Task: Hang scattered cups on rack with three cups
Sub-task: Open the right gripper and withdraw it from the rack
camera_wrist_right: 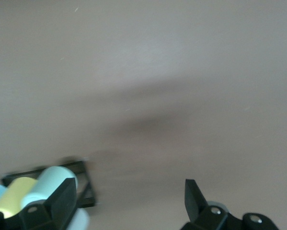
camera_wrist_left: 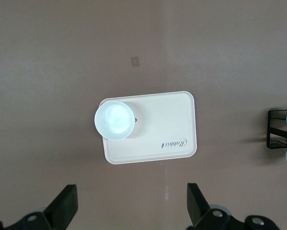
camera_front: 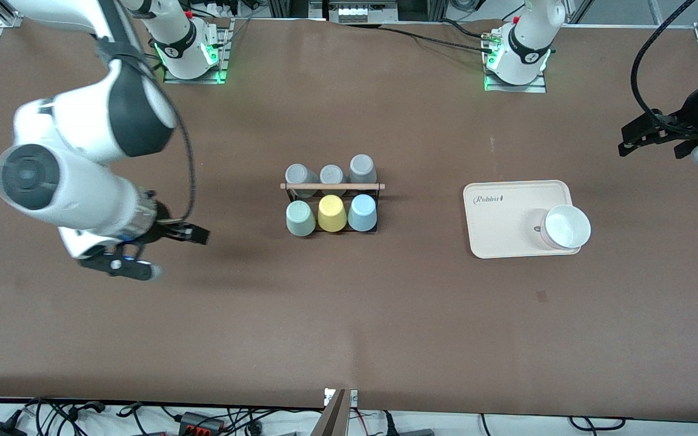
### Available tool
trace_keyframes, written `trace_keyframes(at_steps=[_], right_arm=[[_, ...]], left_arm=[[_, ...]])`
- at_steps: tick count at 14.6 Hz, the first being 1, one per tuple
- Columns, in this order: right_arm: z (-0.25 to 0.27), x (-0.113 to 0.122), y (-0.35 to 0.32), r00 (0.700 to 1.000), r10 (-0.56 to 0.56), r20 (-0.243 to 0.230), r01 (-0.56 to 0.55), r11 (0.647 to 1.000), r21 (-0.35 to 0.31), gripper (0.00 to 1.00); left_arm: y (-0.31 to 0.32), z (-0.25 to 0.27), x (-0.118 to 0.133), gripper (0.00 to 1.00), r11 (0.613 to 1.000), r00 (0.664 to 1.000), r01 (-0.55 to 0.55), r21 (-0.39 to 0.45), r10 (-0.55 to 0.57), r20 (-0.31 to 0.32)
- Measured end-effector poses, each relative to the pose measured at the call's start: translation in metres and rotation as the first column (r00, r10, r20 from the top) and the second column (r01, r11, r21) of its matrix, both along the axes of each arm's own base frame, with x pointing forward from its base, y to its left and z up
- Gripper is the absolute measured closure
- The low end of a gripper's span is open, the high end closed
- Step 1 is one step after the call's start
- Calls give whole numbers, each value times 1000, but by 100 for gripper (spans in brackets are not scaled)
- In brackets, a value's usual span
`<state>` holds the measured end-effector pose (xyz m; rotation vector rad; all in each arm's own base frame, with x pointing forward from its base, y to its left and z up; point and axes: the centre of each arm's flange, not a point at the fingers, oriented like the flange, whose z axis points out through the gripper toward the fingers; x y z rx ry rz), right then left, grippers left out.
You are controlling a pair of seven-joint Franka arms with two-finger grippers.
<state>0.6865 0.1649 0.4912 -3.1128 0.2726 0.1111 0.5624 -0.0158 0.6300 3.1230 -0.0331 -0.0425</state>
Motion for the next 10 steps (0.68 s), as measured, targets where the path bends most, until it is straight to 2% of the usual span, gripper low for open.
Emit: trace_keyframes(at_steps=[4,10], right_arm=[[43,1,-84,996,74,53,-74,997,3,0],[95,-24,-189,977,181,114,-178,984,-31,0]], left_arm=[[0,-3,0,0,1000,1000,1,0,-1,-7],[0,-4,0,0,1000,1000,0,0,0,-8]])
